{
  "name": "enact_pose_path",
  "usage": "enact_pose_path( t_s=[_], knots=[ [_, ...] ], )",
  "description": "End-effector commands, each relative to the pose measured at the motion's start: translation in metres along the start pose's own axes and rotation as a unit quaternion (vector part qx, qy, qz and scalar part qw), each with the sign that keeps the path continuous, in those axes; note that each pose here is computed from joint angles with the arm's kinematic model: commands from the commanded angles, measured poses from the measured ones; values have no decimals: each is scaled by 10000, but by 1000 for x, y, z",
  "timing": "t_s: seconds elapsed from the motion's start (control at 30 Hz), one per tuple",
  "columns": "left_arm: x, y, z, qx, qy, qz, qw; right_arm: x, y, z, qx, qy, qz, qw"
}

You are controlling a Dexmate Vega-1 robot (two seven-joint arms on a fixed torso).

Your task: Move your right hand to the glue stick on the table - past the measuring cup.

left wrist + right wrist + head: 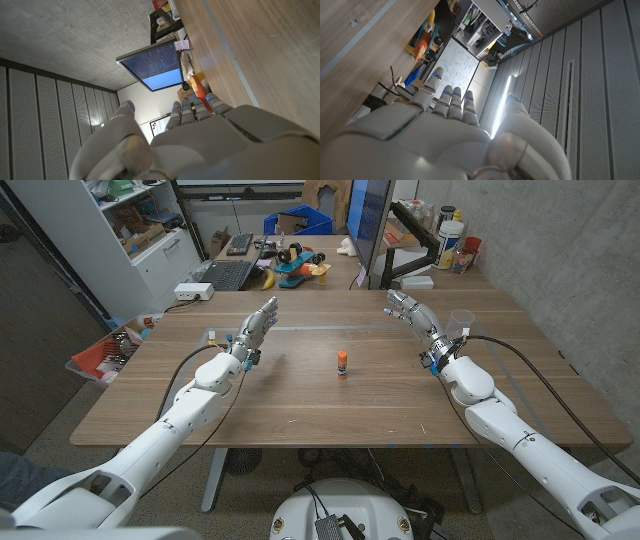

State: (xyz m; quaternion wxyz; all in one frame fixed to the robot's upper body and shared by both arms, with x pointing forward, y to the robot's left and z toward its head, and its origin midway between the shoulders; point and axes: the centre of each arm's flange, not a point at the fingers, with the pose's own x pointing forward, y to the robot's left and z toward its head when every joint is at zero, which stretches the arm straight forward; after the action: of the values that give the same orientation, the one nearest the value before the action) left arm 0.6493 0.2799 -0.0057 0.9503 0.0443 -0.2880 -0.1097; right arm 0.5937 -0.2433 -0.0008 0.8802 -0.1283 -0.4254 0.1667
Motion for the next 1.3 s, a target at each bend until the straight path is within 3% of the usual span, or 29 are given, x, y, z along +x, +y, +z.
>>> enact_pose_path(
  t_s=[0.03, 0.5, 1.3],
  knots=[
    [3, 0, 3, 51, -2, -57, 10000, 1, 8, 10, -317, -153, 71, 9994],
    [10, -2, 4, 36, -23, -105, 9999, 3, 14, 20, -702, -294, 151, 9970],
    [4, 3, 2, 0, -50, 3, 10000, 10, 28, 32, -1019, -545, 406, 9925]
  ],
)
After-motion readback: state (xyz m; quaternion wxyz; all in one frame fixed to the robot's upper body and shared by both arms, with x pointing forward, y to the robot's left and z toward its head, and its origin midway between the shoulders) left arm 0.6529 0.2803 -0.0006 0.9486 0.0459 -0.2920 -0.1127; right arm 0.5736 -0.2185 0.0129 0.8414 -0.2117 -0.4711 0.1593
